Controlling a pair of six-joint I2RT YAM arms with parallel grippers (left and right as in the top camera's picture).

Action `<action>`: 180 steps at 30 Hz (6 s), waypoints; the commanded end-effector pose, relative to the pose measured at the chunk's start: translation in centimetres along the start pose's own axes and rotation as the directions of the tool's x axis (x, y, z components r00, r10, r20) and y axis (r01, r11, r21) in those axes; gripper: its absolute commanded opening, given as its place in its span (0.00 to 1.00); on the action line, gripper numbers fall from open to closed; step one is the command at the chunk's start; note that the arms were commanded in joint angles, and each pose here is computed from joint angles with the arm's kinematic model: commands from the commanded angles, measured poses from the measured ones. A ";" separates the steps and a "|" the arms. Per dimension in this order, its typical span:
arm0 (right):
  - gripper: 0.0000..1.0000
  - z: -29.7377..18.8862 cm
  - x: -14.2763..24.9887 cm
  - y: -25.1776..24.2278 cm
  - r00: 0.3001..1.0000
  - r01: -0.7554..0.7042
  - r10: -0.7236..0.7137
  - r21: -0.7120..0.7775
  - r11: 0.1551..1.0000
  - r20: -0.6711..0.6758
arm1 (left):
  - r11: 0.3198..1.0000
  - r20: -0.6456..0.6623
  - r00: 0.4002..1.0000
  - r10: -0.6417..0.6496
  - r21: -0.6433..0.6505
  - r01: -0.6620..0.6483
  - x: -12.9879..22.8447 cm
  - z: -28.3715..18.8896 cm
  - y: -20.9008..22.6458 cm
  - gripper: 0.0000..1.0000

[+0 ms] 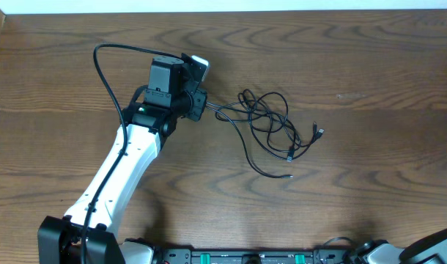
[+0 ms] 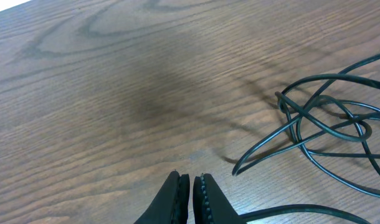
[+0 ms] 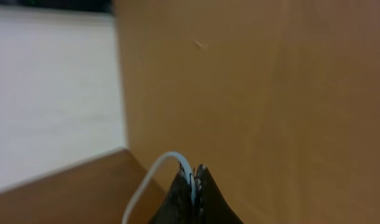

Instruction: Untangle cables

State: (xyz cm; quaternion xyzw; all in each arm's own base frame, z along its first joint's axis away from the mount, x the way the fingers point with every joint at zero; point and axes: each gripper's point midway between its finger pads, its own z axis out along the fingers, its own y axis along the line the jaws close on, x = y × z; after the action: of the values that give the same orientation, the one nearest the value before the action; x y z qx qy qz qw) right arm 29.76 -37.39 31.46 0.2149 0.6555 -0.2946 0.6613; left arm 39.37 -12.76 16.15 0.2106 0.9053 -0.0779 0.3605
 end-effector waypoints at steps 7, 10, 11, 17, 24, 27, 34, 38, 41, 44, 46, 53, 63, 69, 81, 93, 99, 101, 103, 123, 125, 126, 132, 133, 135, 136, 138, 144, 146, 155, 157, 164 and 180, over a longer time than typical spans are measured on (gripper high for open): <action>0.01 1.2 6.5 -5.1 0.986 0.105 -0.090 0.099 0.990 -0.140 | 1.000 0.005 1.000 -0.004 -0.009 0.004 -0.4 0.0 0.3 0.08; 0.17 1.6 8.8 -5.1 0.980 0.092 -0.074 0.092 0.992 -0.185 | 1.000 0.005 1.000 -0.004 -0.009 0.004 -0.4 0.0 0.3 0.07; 0.30 1.7 9.7 -5.1 0.977 0.080 -0.060 0.090 0.993 -0.203 | 1.000 0.005 1.000 -0.005 -0.008 0.005 -0.4 0.0 0.3 0.08; 0.92 1.5 12.8 -4.8 0.957 0.025 0.001 0.087 0.996 -0.291 | 1.000 0.005 1.000 -0.011 -0.008 0.011 -0.4 0.0 0.3 0.07; 0.99 0.7 13.6 -2.4 0.930 -0.085 0.084 0.013 0.996 -0.359 | 1.000 0.005 1.000 -0.011 -0.008 0.011 -0.4 0.0 0.3 0.08; 0.99 0.2 13.0 1.0 0.915 -0.194 0.142 -0.104 0.975 -0.378 | 1.000 0.005 1.000 -0.011 -0.008 0.011 -0.4 0.0 0.3 0.08; 0.99 -1.8 12.7 10.8 0.807 -0.487 0.269 -0.334 0.807 -0.526 | 1.000 0.005 1.000 -0.011 -0.008 0.011 -0.4 0.0 0.3 0.08; 0.99 -4.1 13.0 18.1 0.746 -0.571 0.206 -0.449 0.688 -0.633 | 1.000 0.005 1.000 -0.011 -0.008 0.011 -0.4 0.0 0.3 0.07; 0.99 -6.5 13.3 23.5 0.709 -0.606 0.124 -0.510 0.611 -0.694 | 1.000 0.005 1.000 -0.011 -0.008 0.011 -0.4 0.0 0.3 0.07; 0.99 -10.2 13.1 30.5 0.691 -0.621 -0.002 -0.595 0.509 -0.723 | 1.000 0.005 1.000 -0.011 -0.008 0.011 -0.4 0.0 0.3 0.08; 0.99 -12.1 12.8 33.5 0.694 -0.620 -0.060 -0.638 0.456 -0.718 | 1.000 0.004 1.000 -0.011 -0.009 0.011 -0.4 0.0 0.3 0.07; 0.99 -19.5 11.9 41.6 0.703 -0.612 -0.234 -0.739 0.282 -0.672 | 0.999 0.005 0.999 -0.051 -0.008 0.051 -0.4 0.0 0.3 0.08; 0.99 -28.5 12.2 48.1 0.626 -0.660 -0.381 -0.722 0.206 -0.681 | 0.998 0.005 0.998 -0.057 -0.008 0.057 -0.4 0.0 0.3 0.07; 0.84 -30.6 14.3 48.6 0.576 -0.620 -0.443 -0.720 0.310 -0.687 | 0.998 0.007 0.998 -0.056 -0.009 0.056 -0.4 0.0 0.3 0.08; 0.01 -27.7 17.8 45.6 0.503 -0.517 -0.418 -0.651 0.556 -0.757 | 0.973 0.004 0.996 -0.084 -0.213 0.083 0.0 -0.9 4.8 0.08; 0.01 -19.5 18.5 38.6 0.426 -0.610 -0.204 -0.446 0.655 -0.882 | 0.805 0.076 0.930 -0.361 -0.477 0.351 4.2 -5.4 17.7 0.08; 0.01 -16.6 18.9 35.5 0.425 -0.608 -0.117 -0.379 0.698 -0.898 | 0.725 0.108 0.893 -0.437 -0.545 0.421 6.6 -7.6 21.9 0.07; 0.01 -15.6 19.0 34.4 0.424 -0.607 -0.085 -0.353 0.712 -0.902 | 0.699 0.120 0.881 -0.458 -0.563 0.440 7.4 -8.3 23.0 0.08; 0.01 -14.6 19.2 33.0 0.420 -0.607 -0.048 -0.320 0.727 -0.906 | 0.669 0.136 0.867 -0.479 -0.583 0.461 8.2 -9.1 24.3 0.08; 0.01 -11.1 20.1 26.3 0.396 -0.609 0.113 -0.168 0.775 -0.911 | 0.498 0.231 0.766 -0.600 -0.642 0.584 13.9 -14.3 30.1 0.07; 0.01 -10.8 20.6 25.6 0.405 -0.574 0.122 -0.148 0.805 -0.906 | 0.469 0.257 0.748 -0.611 -0.644 0.605 14.2 -14.7 30.6 0.07; 0.01 -10.7 20.8 25.2 0.406 -0.559 0.126 -0.136 0.818 -0.905 | 0.444 0.280 0.730 -0.624 -0.641 0.626 14.4 -15.0 30.9 0.08; 0.01 -11.2 21.4 24.8 0.366 -0.550 0.142 -0.090 0.830 -0.920 | 0.348 0.368 0.624 -0.689 -0.587 0.731 15.6 -15.9 31.6 0.07; 0.01 -11.4 21.3 25.0 0.361 -0.559 0.138 -0.096 0.824 -0.922 | 0.349 0.369 0.622 -0.690 -0.584 0.733 15.6 -15.9 31.6 0.08; 0.01 -11.5 21.4 25.1 0.368 -0.552 0.120 -0.113 0.826 -0.922 | 0.342 0.376 0.620 -0.689 -0.586 0.735 15.6 -16.0 31.7 0.07; 0.01 -11.6 21.4 25.0 0.373 -0.545 0.106 -0.125 0.829 -0.922 | 0.315 0.397 0.603 -0.691 -0.585 0.747 15.6 -16.3 31.9 0.07; 0.01 -11.8 21.5 25.1 0.366 -0.547 0.101 -0.126 0.827 -0.925 | 0.281 0.449 0.559 -0.697 -0.547 0.789 15.3 -16.5 32.3 0.08; 0.01 -13.1 19.3 29.1 0.389 -0.661 0.021 -0.263 0.703 -0.921 | 0.544 0.445 0.548 -0.709 -0.151 0.826 7.4 -13.2 28.8 0.07; 0.01 -13.5 18.5 30.6 0.414 -0.676 -0.015 -0.319 0.664 -0.910 | 0.634 0.444 0.562 -0.698 0.018 0.773 3.5 -12.6 26.6 0.08; 0.01 -16.0 18.0 34.5 0.462 -0.649 -0.141 -0.443 0.619 -0.875 | 0.785 0.715 0.437 -0.545 0.253 0.565 -8.3 -17.8 25.4 0.07; 0.01 -16.8 17.8 35.5 0.469 -0.647 -0.168 -0.466 0.603 -0.867 | 0.778 0.751 0.344 -0.564 0.344 0.525 -10.4 -20.1 25.0 0.08; 0.01 -19.2 17.4 38.2 0.480 -0.643 -0.244 -0.527 0.555 -0.843 | 0.813 0.804 0.261 -0.534 0.404 0.419 -13.1 -23.2 23.7 0.08; 0.01 -30.3 15.5 45.8 0.525 -0.655 -0.505 -0.705 0.274 -0.685 | 0.847 0.654 0.572 -0.494 0.214 0.487 -9.4 -13.8 21.1 0.07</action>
State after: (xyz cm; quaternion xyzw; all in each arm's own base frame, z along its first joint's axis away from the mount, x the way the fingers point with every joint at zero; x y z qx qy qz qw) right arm 38.30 12.43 9.14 -0.0314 0.9092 0.3309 0.2507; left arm 46.06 9.48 33.59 -0.1705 0.6965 -0.2999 0.6292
